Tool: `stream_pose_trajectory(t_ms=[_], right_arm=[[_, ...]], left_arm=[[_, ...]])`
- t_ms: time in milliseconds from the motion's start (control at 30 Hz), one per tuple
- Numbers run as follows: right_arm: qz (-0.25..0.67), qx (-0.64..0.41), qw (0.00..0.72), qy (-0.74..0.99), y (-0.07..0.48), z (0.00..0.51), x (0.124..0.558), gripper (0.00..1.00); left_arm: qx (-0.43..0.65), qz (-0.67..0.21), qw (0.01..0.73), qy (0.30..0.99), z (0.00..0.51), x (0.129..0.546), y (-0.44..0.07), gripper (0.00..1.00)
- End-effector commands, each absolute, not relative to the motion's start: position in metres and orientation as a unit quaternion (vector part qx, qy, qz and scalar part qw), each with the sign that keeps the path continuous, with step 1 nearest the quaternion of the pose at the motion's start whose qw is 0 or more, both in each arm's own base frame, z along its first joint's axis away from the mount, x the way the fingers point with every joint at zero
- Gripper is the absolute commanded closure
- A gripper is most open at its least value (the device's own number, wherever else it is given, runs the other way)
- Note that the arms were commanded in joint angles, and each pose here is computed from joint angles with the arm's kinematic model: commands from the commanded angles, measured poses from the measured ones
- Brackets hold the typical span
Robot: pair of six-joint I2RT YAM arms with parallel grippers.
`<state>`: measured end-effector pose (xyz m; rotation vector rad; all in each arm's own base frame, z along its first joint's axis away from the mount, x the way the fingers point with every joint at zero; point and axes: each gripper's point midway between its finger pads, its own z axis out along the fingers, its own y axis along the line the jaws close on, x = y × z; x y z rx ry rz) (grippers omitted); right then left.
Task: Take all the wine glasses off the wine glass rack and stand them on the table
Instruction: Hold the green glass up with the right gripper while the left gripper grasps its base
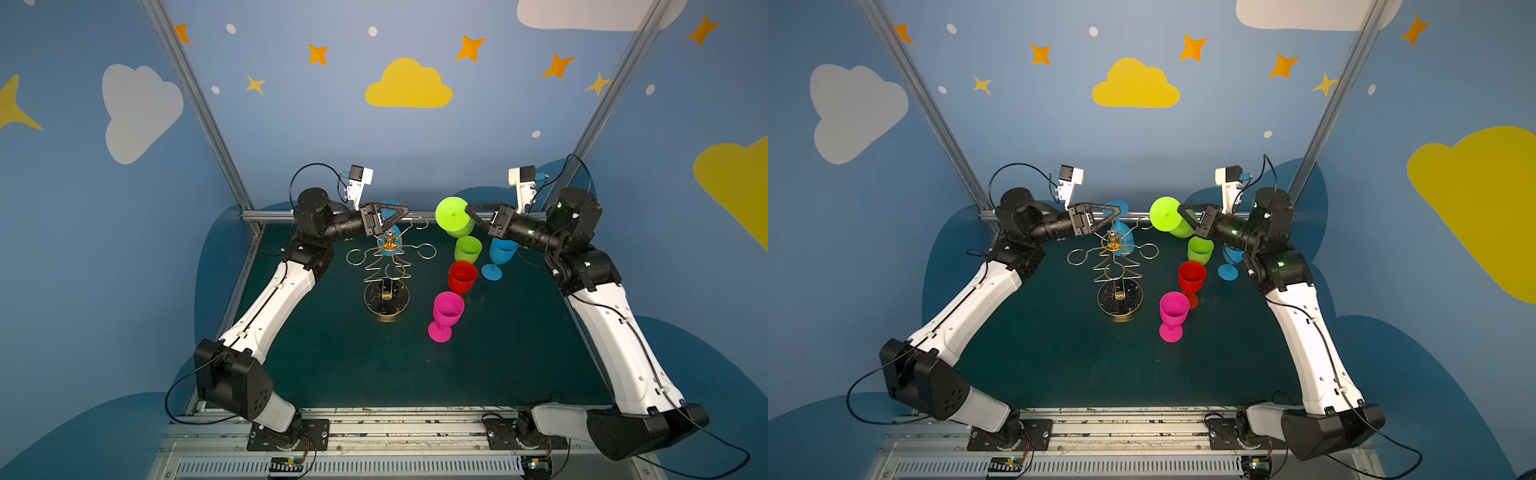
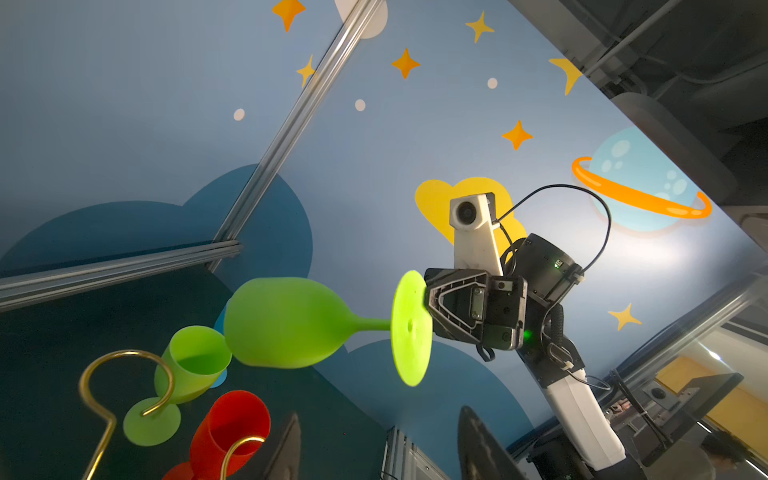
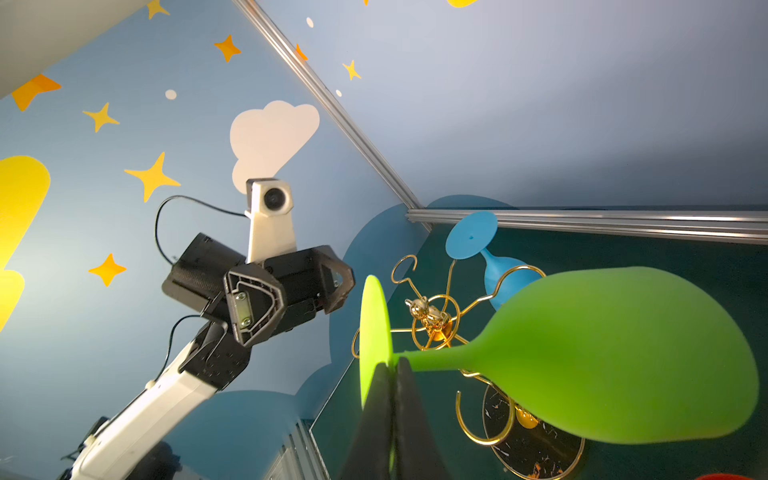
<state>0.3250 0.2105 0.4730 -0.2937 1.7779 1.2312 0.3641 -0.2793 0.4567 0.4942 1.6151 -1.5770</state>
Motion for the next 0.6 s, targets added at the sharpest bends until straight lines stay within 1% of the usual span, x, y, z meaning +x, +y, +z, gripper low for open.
stream_pose_trajectory(t_ms=[0, 167, 333, 400, 500, 567], right_arm=[[0.501, -0.149, 0.478, 0.706, 0.215, 0.493, 0.306, 1.00], [0.507, -0.165, 0.469, 0.704, 0.229, 0.492, 0.300, 1.00], [0.510, -0.170, 0.465, 0.704, 0.236, 0.491, 0.299, 1.00], [0.512, -0.172, 0.462, 0.704, 0.239, 0.490, 0.300, 1.00], [0.511, -0.171, 0.461, 0.706, 0.241, 0.488, 0.302, 1.00], [0.509, -0.170, 0.463, 0.705, 0.241, 0.488, 0.303, 1.00]], left_arm=[[0.230, -0.643, 0.396, 0.614, 0.472, 0.353, -0.294, 0.41], [0.241, -0.650, 0.381, 0.611, 0.471, 0.352, -0.313, 0.43], [0.259, -0.661, 0.362, 0.605, 0.470, 0.345, -0.326, 0.47], [0.261, -0.664, 0.357, 0.603, 0.470, 0.342, -0.328, 0.52], [0.264, -0.666, 0.354, 0.601, 0.471, 0.339, -0.330, 0.64], [0.265, -0.669, 0.350, 0.600, 0.471, 0.337, -0.330, 0.73]])
